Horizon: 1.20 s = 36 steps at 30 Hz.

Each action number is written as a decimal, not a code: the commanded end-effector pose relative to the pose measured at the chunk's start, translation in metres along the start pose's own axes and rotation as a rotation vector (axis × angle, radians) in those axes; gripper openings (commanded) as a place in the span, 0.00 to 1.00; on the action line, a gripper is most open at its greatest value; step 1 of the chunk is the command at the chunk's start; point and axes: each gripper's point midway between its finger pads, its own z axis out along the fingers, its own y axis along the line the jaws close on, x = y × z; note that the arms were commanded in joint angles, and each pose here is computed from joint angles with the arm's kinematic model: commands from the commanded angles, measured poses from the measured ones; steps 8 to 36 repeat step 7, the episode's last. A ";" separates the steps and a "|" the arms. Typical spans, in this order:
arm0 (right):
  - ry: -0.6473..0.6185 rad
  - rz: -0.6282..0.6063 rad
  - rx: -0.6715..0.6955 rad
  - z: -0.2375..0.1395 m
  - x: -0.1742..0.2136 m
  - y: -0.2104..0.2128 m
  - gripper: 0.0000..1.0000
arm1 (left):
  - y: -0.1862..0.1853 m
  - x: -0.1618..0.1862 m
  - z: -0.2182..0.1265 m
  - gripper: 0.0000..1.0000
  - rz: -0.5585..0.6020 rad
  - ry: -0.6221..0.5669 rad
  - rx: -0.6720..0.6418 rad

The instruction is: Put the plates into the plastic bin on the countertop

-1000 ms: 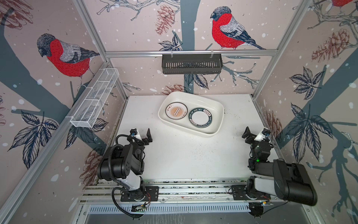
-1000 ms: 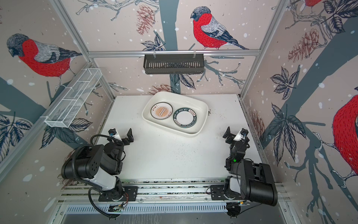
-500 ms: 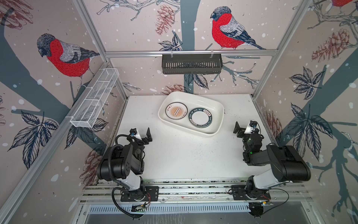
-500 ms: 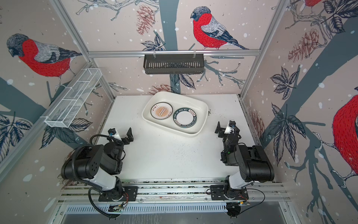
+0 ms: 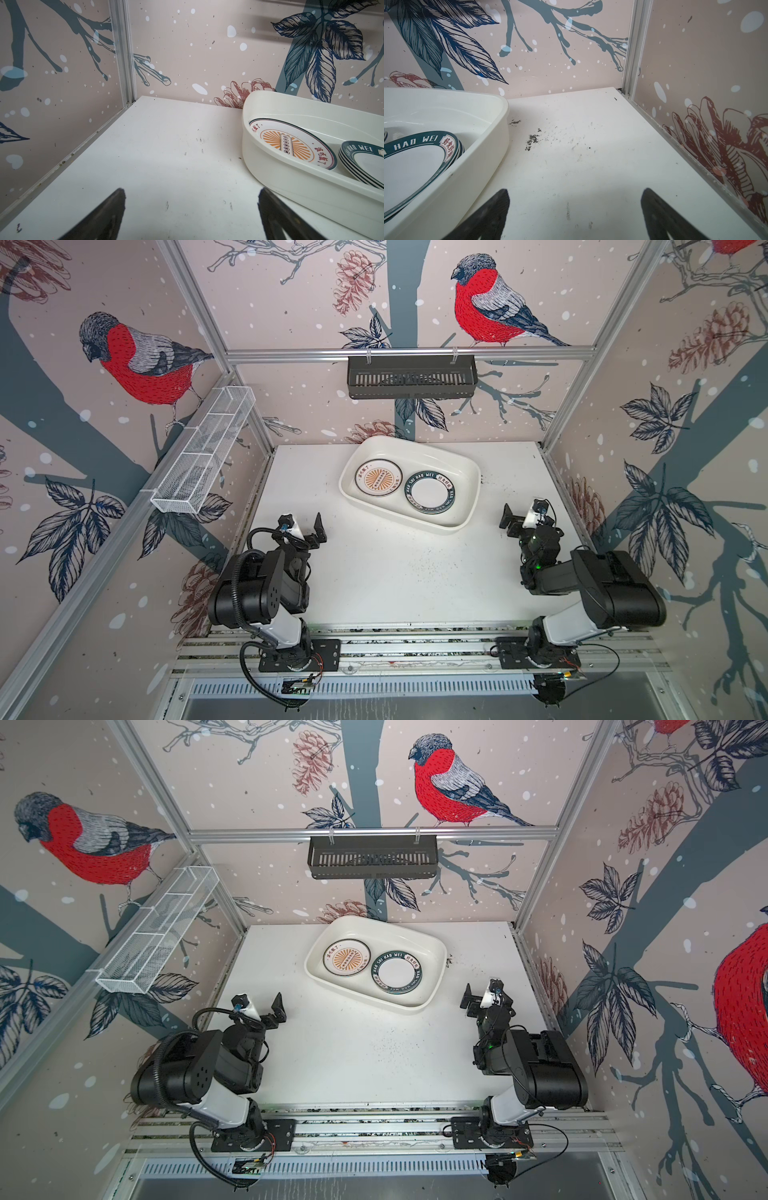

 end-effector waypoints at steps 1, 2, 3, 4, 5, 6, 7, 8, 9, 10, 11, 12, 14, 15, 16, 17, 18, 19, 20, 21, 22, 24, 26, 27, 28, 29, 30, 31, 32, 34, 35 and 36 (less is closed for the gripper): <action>-0.029 -0.013 0.013 0.000 -0.007 -0.002 1.00 | -0.001 -0.016 0.001 0.99 0.004 -0.061 0.006; -0.028 -0.013 0.012 0.000 -0.007 -0.002 0.99 | -0.002 -0.016 0.003 0.99 0.004 -0.061 0.007; -0.029 -0.013 0.012 0.000 -0.007 -0.002 0.99 | -0.002 -0.015 0.005 0.99 0.008 -0.053 0.005; -0.029 -0.013 0.013 0.000 -0.007 -0.002 0.99 | -0.002 -0.013 0.007 0.99 0.011 -0.040 0.002; -0.030 -0.013 0.012 0.000 -0.007 -0.002 0.99 | -0.002 -0.013 0.008 0.99 0.014 -0.036 0.000; -0.028 -0.013 0.013 0.000 -0.007 -0.002 0.99 | -0.003 -0.013 0.009 0.99 0.017 -0.036 0.000; -0.029 -0.013 0.012 0.000 -0.007 -0.002 1.00 | -0.004 -0.013 0.009 0.99 0.017 -0.034 0.007; -0.029 -0.013 0.012 0.000 -0.007 -0.002 1.00 | -0.004 -0.013 0.009 0.99 0.017 -0.034 0.007; -0.029 -0.013 0.012 0.000 -0.007 -0.002 1.00 | -0.004 -0.013 0.009 0.99 0.017 -0.034 0.007; -0.029 -0.013 0.012 0.000 -0.007 -0.002 1.00 | -0.004 -0.013 0.009 0.99 0.017 -0.034 0.007; -0.029 -0.013 0.012 0.000 -0.007 -0.002 1.00 | -0.004 -0.013 0.009 0.99 0.017 -0.034 0.007; -0.029 -0.013 0.012 0.000 -0.007 -0.002 1.00 | -0.004 -0.013 0.009 0.99 0.017 -0.034 0.007; -0.029 -0.013 0.012 0.000 -0.007 -0.002 1.00 | -0.004 -0.013 0.009 0.99 0.017 -0.034 0.007; -0.029 -0.013 0.012 0.000 -0.007 -0.002 1.00 | -0.004 -0.013 0.009 0.99 0.017 -0.034 0.007; -0.029 -0.013 0.012 0.000 -0.007 -0.002 1.00 | -0.004 -0.013 0.009 0.99 0.017 -0.034 0.007; -0.029 -0.013 0.012 0.000 -0.007 -0.002 1.00 | -0.004 -0.013 0.009 0.99 0.017 -0.034 0.007; -0.029 -0.013 0.012 0.000 -0.007 -0.002 1.00 | -0.004 -0.013 0.009 0.99 0.017 -0.034 0.007; -0.029 -0.013 0.012 0.000 -0.007 -0.002 1.00 | -0.004 -0.013 0.009 0.99 0.017 -0.034 0.007; -0.029 -0.013 0.012 0.000 -0.007 -0.002 1.00 | -0.004 -0.013 0.009 0.99 0.017 -0.034 0.007; -0.029 -0.013 0.012 0.000 -0.007 -0.002 1.00 | -0.004 -0.013 0.009 0.99 0.017 -0.034 0.007; -0.029 -0.013 0.012 0.000 -0.007 -0.002 1.00 | -0.004 -0.013 0.009 0.99 0.017 -0.034 0.007; -0.029 -0.013 0.012 0.000 -0.007 -0.002 1.00 | -0.004 -0.013 0.009 0.99 0.017 -0.034 0.007; -0.029 -0.013 0.012 0.000 -0.007 -0.002 1.00 | -0.004 -0.013 0.009 0.99 0.017 -0.034 0.007; -0.029 -0.013 0.012 0.000 -0.007 -0.002 1.00 | -0.004 -0.013 0.009 0.99 0.017 -0.034 0.007; -0.029 -0.013 0.012 0.000 -0.007 -0.002 1.00 | -0.004 -0.013 0.009 0.99 0.017 -0.034 0.007; -0.029 -0.013 0.012 0.000 -0.007 -0.002 1.00 | -0.004 -0.013 0.009 0.99 0.017 -0.034 0.007; -0.029 -0.013 0.012 0.000 -0.007 -0.002 1.00 | -0.004 -0.013 0.009 0.99 0.017 -0.034 0.007; -0.029 -0.013 0.012 0.000 -0.007 -0.002 1.00 | -0.004 -0.013 0.009 0.99 0.017 -0.034 0.007; -0.029 -0.013 0.012 0.000 -0.007 -0.002 1.00 | -0.004 -0.013 0.009 0.99 0.017 -0.034 0.007; -0.029 -0.013 0.012 0.000 -0.007 -0.002 1.00 | -0.004 -0.013 0.009 0.99 0.017 -0.034 0.007; -0.029 -0.013 0.012 0.000 -0.007 -0.002 1.00 | -0.004 -0.013 0.009 0.99 0.017 -0.034 0.007; -0.029 -0.013 0.012 0.000 -0.007 -0.002 1.00 | -0.004 -0.013 0.009 0.99 0.017 -0.034 0.007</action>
